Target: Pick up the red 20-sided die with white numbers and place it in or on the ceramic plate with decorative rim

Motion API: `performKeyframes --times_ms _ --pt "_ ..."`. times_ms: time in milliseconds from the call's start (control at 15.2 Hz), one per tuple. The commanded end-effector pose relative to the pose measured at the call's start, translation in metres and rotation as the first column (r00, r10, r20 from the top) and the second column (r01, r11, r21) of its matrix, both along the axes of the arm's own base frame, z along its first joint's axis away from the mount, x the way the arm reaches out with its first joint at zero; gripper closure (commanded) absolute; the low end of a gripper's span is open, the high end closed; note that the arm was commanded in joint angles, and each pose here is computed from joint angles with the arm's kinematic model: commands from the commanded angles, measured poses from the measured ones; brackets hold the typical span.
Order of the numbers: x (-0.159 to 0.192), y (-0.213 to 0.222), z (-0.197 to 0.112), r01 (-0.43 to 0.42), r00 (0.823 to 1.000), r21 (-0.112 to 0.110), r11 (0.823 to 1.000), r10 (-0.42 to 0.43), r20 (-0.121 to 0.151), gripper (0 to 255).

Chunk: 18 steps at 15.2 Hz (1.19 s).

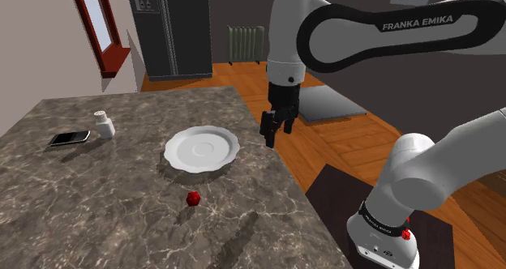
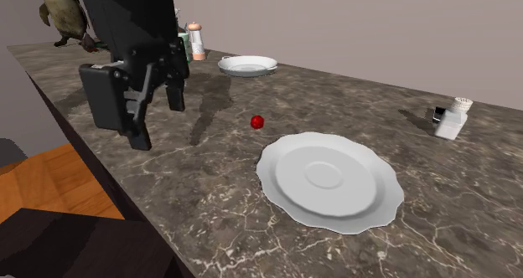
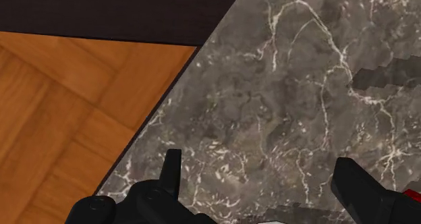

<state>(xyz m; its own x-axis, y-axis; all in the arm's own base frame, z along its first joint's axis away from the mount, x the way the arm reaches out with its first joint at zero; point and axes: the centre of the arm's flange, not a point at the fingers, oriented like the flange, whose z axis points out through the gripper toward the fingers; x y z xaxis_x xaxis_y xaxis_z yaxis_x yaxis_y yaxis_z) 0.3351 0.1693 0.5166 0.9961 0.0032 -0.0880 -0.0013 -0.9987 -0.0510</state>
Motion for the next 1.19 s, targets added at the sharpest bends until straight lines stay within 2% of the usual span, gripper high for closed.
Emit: performKeyframes --times_ms 0,1122 --pt "0.008 0.025 -0.009 0.003 1.000 -0.008 1.000 -0.003 0.009 0" --pt "0.079 0.235 -0.076 0.025 0.997 -0.086 0.996 -0.018 0.076 0"
